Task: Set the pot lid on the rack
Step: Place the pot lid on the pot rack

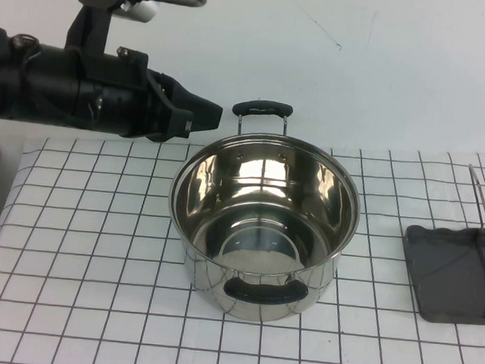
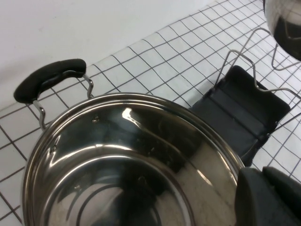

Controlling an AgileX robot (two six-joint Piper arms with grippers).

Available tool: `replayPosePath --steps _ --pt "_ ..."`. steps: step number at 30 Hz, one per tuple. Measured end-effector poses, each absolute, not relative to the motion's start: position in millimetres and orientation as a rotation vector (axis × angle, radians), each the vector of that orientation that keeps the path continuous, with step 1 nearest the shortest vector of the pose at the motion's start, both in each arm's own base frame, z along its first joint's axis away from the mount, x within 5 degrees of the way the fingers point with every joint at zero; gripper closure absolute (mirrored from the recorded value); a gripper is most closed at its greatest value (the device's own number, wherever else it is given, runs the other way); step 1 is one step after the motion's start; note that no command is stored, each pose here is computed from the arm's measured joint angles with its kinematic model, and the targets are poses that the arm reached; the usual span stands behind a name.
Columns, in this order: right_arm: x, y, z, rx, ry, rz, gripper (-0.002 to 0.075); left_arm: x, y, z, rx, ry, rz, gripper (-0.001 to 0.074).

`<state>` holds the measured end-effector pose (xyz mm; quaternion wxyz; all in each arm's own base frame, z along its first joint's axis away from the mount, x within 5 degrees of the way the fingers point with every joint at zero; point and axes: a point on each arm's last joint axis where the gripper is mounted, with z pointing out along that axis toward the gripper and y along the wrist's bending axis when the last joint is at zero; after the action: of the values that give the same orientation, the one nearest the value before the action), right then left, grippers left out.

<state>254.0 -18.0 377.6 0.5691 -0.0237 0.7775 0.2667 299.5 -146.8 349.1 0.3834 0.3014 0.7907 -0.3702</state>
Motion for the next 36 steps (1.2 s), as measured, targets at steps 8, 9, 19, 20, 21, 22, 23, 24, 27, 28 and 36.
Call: replayPosePath --steps 8,9,19,20,21,22,23,24,27,28,36 --pt "255 -20 378 -0.071 1.813 0.577 0.071 299 -146 350 0.765 2.013 -0.935 0.0736" --pt "256 -20 378 -0.069 1.812 0.58 0.071 299 -146 351 0.766 2.012 -0.933 0.0736" --pt "273 -6 367 -0.054 1.831 0.611 0.071 297 -146 351 0.776 2.014 -0.944 0.0736" --pt "274 -4 366 -0.05 1.829 0.603 0.071 297 -146 351 0.777 2.013 -0.945 0.0736" --pt "275 -2 367 -0.044 1.826 0.594 0.071 297 -146 352 0.777 2.012 -0.944 0.0736" --pt "276 -1 367 -0.041 1.823 0.592 0.071 296 -146 353 0.778 2.008 -0.943 0.0736" --pt "276 1 367 -0.038 1.82 0.6 0.071 295 -146 354 0.778 2.006 -0.942 0.0736" --pt "276 4 368 -0.034 1.816 0.611 0.071 295 -146 354 0.779 2.004 -0.942 0.0736" --pt "277 9 371 -0.019 1.784 0.645 0.0711 294 -146 355 0.781 2.002 -0.943 0.0736" --pt "277 10 372 -0.023 1.767 0.652 0.0711 294 -146 355 0.782 2.002 -0.941 0.0736" --pt "279 8 373 -0.005 1.755 0.61 0.0711 294 -145 354 0.799 2.009 -0.924 0.0736"
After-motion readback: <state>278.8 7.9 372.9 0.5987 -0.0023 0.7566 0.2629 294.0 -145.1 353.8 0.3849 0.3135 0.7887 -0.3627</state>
